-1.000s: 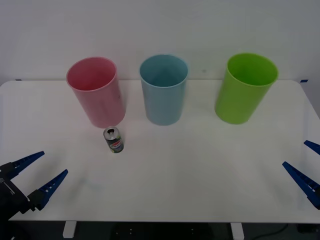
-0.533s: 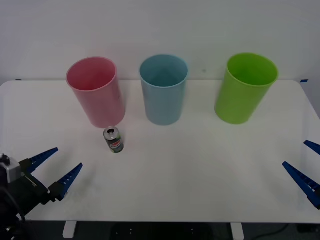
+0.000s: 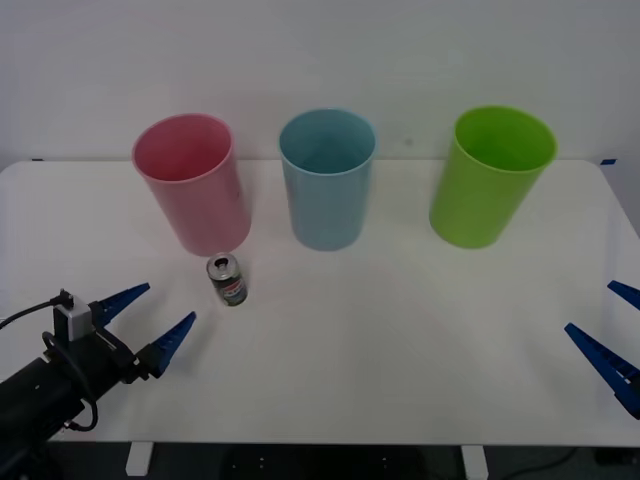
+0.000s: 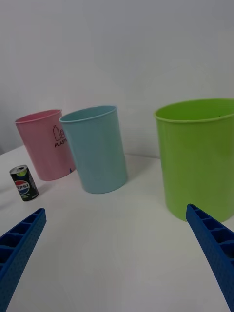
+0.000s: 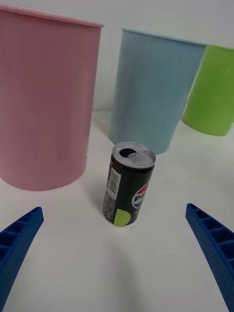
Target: Grasp the object on the table and drop it into the matching bin: aluminum can to the light blue bin, PET bottle to the pink bin.
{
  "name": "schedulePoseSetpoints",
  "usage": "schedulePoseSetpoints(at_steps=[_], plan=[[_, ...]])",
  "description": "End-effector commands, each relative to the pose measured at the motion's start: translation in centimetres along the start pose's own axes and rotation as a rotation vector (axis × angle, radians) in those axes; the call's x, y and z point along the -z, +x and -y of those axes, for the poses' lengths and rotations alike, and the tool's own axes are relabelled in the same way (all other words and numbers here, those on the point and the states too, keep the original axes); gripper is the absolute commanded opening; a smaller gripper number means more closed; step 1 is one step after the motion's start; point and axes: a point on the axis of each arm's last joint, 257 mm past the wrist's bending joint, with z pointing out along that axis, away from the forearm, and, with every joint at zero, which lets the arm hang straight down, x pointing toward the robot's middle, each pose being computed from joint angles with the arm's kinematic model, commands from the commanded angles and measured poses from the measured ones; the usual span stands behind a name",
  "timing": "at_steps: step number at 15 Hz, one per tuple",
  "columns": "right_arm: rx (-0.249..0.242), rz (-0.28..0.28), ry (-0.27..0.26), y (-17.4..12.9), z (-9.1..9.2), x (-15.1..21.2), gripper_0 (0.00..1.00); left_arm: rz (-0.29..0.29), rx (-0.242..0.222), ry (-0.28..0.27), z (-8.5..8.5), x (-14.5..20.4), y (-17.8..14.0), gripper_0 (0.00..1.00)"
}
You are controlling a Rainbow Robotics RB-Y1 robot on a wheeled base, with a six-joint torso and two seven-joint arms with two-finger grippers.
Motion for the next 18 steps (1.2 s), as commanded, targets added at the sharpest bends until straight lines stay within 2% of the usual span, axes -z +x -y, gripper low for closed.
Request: schedulePoseSetpoints(at_steps=[1, 2, 4, 11, 14, 18], plan=[[0.0, 0.0, 0.0, 0.0, 0.0, 0.0, 1.0, -0.004, -0.039, 0.019, 0.1, -1.7, 0.9, 1.0], [0.0, 0.0, 0.0, 0.0, 0.0, 0.0, 1.0, -0.004, -0.056, 0.027, 0.1, -2.6, 1.1, 1.0], [0.0, 0.0, 0.0, 0.0, 0.0, 0.0, 1.0, 0.0, -0.05, 0.035, 0.5, -3.9, 1.4, 1.0], [0.0, 0.0, 0.0, 0.0, 0.0, 0.0, 1.0, -0.01, -0.064, 0.014, 2.0, -8.1, 1.8, 1.0], [0.0, 0.0, 0.0, 0.0, 0.0, 0.0, 1.0, -0.014, -0.044, 0.023, 1.8, -9.9, 2.2, 1.0], [0.0, 0.0, 0.0, 0.0, 0.0, 0.0, 1.0, -0.035, -0.062, 0.033, 1.7, -11.6, 2.5, 1.0]])
